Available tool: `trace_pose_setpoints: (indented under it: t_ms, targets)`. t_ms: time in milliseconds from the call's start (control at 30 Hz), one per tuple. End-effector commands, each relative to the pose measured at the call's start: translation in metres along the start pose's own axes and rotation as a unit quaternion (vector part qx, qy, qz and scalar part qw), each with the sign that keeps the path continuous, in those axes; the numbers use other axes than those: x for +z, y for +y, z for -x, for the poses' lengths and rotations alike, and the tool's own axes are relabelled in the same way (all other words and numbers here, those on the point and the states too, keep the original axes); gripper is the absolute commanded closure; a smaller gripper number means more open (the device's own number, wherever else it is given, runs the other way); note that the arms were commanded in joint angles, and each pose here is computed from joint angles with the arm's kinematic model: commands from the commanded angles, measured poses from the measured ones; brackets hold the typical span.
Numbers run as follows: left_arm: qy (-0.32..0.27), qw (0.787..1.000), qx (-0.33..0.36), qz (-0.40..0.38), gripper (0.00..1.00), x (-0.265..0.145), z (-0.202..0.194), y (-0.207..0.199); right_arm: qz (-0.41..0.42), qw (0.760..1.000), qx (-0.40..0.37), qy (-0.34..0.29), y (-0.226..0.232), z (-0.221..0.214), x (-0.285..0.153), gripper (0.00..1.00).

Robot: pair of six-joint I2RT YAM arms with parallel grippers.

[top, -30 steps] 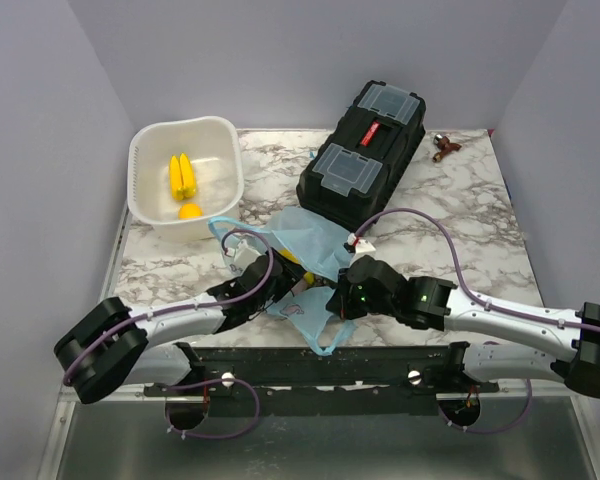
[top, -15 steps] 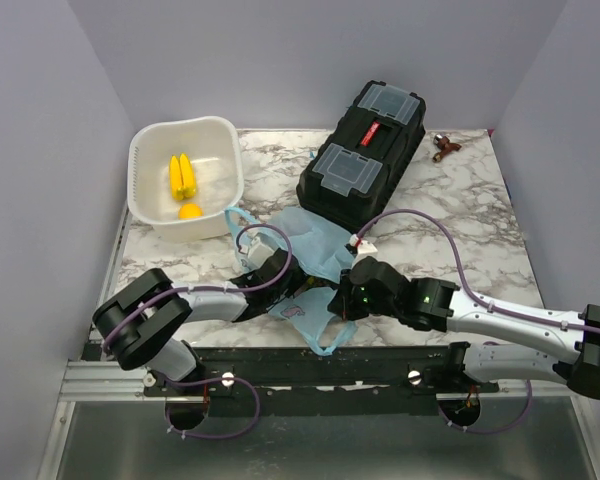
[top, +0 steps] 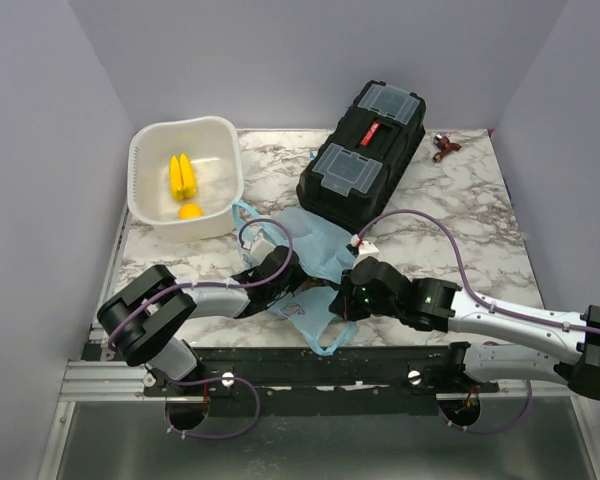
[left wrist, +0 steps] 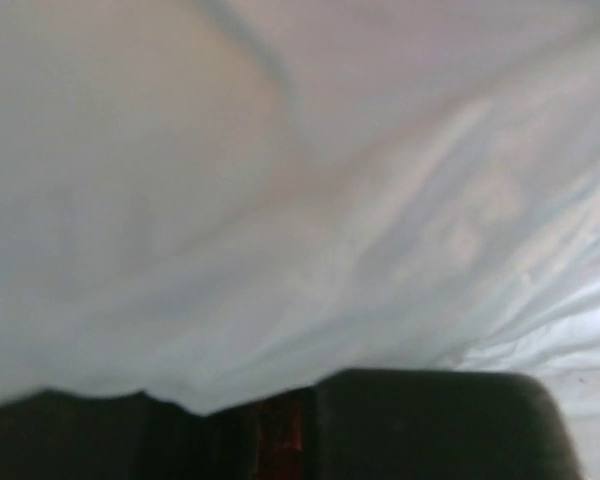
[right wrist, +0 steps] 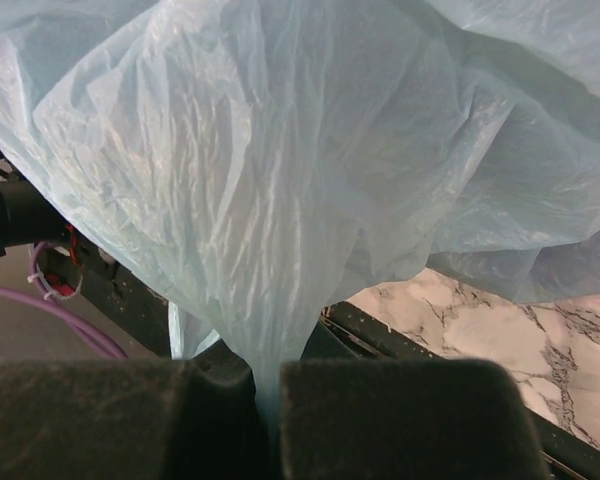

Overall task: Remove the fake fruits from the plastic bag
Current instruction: Take out the fake fruit from the plastic bag.

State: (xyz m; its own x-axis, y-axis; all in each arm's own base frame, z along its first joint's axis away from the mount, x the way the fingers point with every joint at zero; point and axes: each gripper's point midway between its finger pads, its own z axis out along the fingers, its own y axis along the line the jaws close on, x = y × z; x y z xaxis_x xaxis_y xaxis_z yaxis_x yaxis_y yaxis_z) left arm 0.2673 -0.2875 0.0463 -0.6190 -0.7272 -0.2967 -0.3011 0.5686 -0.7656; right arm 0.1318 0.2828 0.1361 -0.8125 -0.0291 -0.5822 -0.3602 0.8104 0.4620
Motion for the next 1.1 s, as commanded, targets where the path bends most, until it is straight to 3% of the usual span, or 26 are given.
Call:
trace_pose_setpoints:
  t_ms: [0,233,367,567,767,1067]
  targets:
    - [0.010,0.998,0.040,-0.041,1.00,-0.021,0.012,-0.024,-0.007,1.000,0.003,0.000,-0.004,-0.003,-0.004,0.98]
    - [0.044,0.987,0.067,-0.138,1.00,-0.069,0.021,-0.049,-0.009,1.000,0.004,-0.003,-0.006,-0.002,-0.007,0.98]
    - [0.118,0.972,0.046,-0.198,1.00,-0.097,0.001,-0.051,-0.017,1.000,0.006,-0.003,-0.010,-0.003,-0.006,0.98]
    - [0.214,0.938,0.068,-0.266,1.00,-0.141,-0.027,-0.063,-0.019,1.000,0.010,-0.006,-0.012,-0.005,-0.004,0.98]
    - [0.252,0.917,0.127,-0.282,1.00,-0.180,-0.039,-0.059,-0.020,1.000,0.006,0.000,-0.011,-0.006,0.000,0.98]
    - [0.316,0.886,0.207,-0.268,1.00,-0.223,-0.055,-0.022,-0.031,0.999,0.004,-0.012,-0.013,0.001,-0.002,0.98]
